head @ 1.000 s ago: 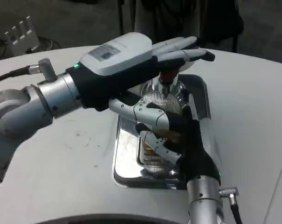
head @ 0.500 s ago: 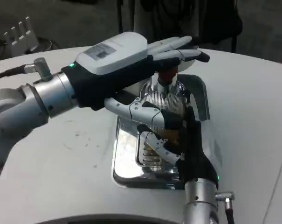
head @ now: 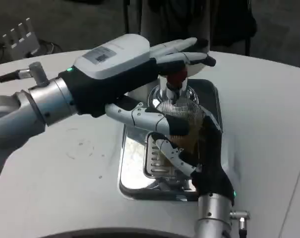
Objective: Grasp the cup under the faucet to collect the drink, then remove the cup.
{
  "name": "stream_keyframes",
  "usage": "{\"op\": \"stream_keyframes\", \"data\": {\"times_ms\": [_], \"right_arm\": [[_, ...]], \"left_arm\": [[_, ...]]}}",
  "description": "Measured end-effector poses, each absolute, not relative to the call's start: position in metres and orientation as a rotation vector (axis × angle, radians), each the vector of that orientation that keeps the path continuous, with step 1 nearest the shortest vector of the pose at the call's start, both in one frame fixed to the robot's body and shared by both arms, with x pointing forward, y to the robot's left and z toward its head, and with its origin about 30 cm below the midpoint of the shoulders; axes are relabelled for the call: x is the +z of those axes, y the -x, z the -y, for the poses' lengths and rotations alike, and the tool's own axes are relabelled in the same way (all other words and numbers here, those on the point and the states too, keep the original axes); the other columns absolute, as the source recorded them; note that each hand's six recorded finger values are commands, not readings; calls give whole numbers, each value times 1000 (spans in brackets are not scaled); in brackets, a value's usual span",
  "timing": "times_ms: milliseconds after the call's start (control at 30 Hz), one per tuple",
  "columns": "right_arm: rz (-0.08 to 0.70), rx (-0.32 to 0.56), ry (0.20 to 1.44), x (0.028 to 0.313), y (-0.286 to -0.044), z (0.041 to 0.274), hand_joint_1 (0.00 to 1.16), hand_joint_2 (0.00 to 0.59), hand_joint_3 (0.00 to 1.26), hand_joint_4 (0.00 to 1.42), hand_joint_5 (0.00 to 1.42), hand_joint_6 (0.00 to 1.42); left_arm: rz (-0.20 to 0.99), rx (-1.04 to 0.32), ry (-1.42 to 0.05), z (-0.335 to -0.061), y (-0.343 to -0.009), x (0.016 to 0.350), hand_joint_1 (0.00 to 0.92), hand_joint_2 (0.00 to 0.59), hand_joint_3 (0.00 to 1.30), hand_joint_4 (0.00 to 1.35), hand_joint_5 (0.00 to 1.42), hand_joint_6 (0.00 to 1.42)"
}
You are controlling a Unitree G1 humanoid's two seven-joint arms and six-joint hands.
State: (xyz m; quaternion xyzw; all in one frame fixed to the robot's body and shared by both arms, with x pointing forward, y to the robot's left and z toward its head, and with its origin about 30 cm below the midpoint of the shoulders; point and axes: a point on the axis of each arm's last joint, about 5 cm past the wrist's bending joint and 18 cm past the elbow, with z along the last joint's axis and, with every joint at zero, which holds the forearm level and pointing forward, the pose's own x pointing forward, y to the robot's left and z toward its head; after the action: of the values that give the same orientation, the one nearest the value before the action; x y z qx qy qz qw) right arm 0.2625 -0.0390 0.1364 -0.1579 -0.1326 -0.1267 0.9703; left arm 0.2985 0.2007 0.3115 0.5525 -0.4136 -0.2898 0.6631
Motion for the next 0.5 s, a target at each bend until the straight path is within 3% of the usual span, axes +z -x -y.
{"op": "stream_keyframes", "data": {"times_ms": [500], "right_arm": [[283,-284,282,140,-262,38,757,229,559,612,617,578]], "left_arm": [[923,-641,-1227,-206,-297,308,0,114,174,4,50,274]]}}
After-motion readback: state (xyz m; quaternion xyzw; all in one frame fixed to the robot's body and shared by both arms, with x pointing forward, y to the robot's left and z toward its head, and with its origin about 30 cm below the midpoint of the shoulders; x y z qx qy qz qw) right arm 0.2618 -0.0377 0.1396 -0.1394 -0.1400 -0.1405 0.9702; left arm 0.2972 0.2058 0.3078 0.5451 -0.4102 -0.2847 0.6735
